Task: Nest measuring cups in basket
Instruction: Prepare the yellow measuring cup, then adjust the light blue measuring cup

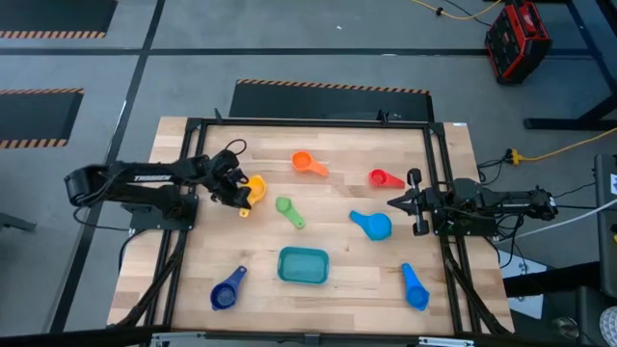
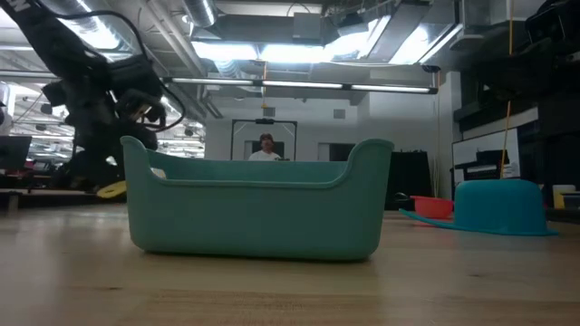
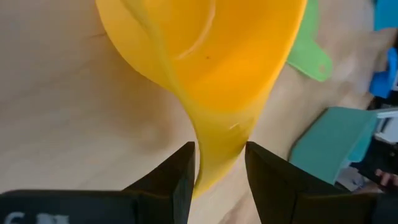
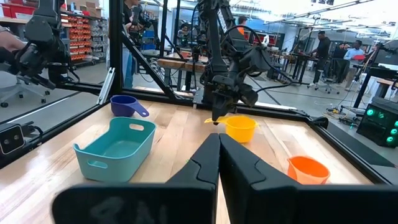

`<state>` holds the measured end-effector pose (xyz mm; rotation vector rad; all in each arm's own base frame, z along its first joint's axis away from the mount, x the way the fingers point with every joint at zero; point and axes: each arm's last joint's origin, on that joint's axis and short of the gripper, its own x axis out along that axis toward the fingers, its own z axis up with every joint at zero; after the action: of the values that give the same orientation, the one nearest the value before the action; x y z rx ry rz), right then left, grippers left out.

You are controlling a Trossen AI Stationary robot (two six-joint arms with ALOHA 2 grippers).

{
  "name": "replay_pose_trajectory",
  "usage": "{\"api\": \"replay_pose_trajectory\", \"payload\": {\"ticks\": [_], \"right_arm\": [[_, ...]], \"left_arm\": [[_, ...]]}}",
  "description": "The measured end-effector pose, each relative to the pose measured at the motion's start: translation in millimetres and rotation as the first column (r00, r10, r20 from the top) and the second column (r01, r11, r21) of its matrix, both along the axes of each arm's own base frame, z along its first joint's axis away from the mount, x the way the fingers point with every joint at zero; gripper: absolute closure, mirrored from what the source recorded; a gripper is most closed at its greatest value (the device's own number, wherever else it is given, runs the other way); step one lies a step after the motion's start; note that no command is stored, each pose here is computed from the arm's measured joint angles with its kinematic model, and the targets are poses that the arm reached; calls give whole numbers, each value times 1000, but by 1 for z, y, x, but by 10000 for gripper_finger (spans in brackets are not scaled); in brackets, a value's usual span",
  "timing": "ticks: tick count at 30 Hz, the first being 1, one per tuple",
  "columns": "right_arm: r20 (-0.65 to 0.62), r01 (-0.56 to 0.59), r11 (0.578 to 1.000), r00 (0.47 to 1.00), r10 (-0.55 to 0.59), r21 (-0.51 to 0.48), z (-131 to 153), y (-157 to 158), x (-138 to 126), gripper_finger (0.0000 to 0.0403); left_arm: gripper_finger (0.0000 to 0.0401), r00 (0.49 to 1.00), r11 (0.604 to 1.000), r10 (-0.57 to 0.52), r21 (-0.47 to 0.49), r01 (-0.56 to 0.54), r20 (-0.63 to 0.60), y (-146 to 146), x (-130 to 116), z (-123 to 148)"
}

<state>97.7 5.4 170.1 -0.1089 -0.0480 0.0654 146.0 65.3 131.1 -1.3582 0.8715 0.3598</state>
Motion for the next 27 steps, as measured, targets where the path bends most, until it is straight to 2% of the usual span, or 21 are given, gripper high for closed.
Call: {"api": "replay_pose_trajectory", "payload": {"ticks": [6, 13, 22, 27], "right_arm": [[-1, 0, 1000, 1000, 0, 0, 0, 0, 0, 389], [-1, 0, 1000, 1000, 0, 0, 0, 0, 0, 389], [-1, 0, 1000, 1000, 0, 0, 0, 0, 0, 389], [6, 0, 1000, 1000, 0, 1, 1, 0, 0, 389]], "left_arm": [[267, 999, 999, 17, 51, -19, 37, -1, -3, 9], [268, 997, 998, 30, 61, -35, 72, -2, -6, 16], [268, 998, 999, 51, -14, -52, -47, -8, -15, 10], [268, 999, 999, 37, -21, -38, -18, -9, -17, 14]]}}
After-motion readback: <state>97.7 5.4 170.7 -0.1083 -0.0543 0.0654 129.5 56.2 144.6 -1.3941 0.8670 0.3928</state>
